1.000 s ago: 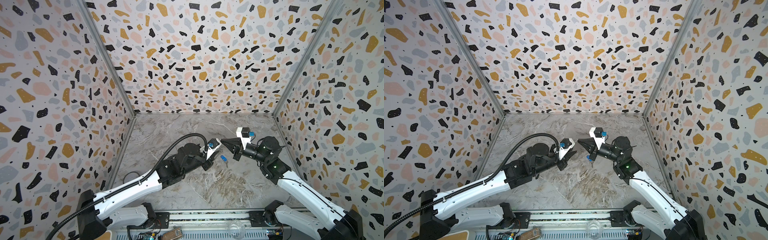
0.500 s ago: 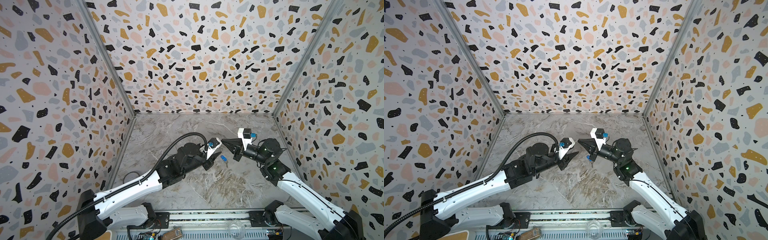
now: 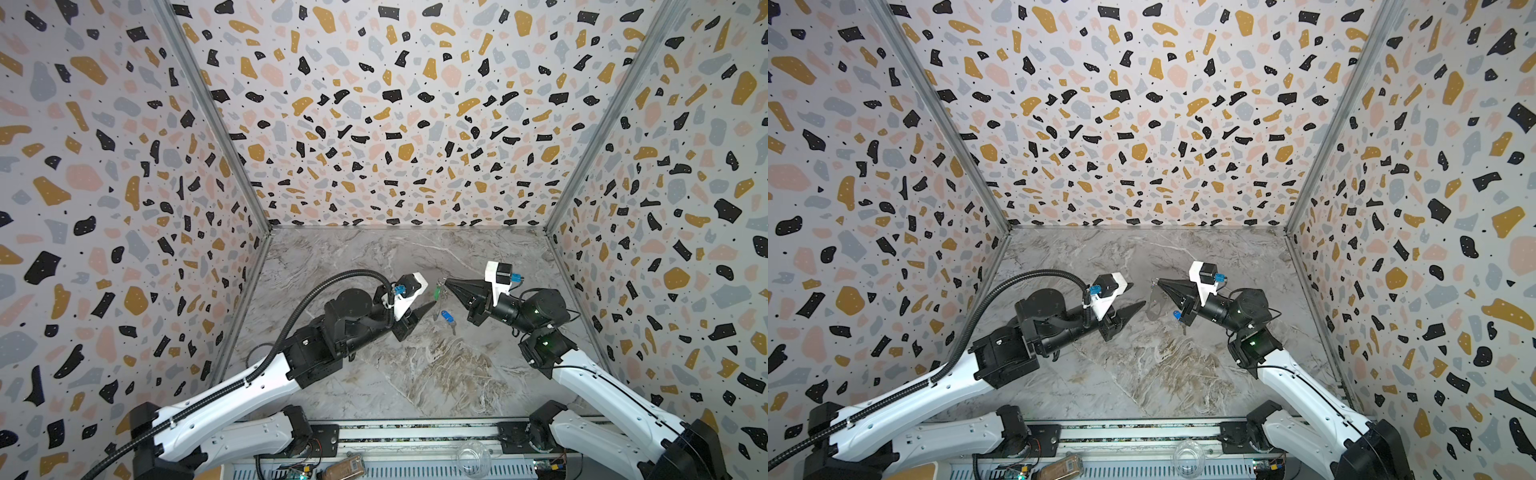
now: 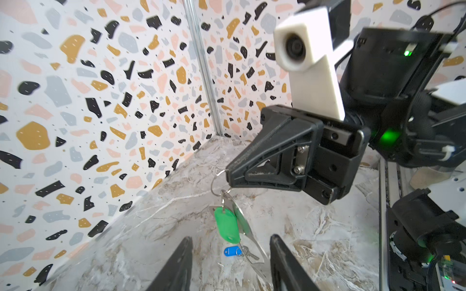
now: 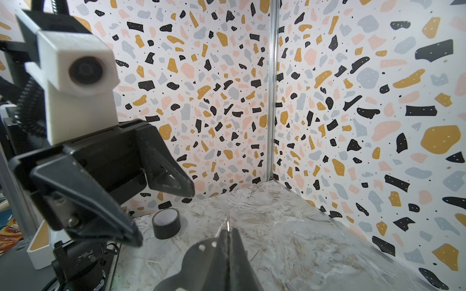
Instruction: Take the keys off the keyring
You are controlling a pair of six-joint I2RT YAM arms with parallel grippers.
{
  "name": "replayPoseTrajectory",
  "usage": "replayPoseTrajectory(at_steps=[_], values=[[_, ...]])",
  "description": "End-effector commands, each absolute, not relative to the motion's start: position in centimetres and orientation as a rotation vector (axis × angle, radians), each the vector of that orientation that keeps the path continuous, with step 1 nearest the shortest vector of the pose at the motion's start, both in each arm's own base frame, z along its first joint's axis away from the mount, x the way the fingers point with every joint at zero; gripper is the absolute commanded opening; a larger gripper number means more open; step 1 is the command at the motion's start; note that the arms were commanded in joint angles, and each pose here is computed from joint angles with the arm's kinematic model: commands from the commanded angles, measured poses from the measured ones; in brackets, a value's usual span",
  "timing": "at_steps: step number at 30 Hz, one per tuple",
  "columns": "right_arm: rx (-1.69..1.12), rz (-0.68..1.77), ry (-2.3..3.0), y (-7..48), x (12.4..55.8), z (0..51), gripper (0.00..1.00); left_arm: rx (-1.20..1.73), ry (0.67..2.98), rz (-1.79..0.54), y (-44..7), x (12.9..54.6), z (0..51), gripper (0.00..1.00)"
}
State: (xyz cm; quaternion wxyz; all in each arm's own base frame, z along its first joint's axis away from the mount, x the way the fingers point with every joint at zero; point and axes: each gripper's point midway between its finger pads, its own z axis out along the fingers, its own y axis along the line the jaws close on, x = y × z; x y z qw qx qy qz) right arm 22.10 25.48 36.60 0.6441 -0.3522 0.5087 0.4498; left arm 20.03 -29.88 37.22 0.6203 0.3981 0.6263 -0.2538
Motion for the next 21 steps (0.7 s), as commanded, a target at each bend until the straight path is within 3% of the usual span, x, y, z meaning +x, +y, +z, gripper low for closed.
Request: replayPoseTrajectory(at_steps=[1, 5, 21], values=[[-0.807, 1.058, 1.011, 25.2, 20.5, 39.6, 0.00, 0.897, 1.398, -0.512, -28.6, 20.3, 39.0, 0.45], [-0.814, 1.078, 0.974, 25.2, 20.0, 39.9, 0.00, 0.914, 1.389, -0.492, -28.3, 21.2, 40.1, 0.36], [-0.814, 1.163, 0.875, 25.1, 18.7, 40.8, 0.00, 1.074, 1.245, -0.764, -31.7, 19.5, 41.8, 0.36]])
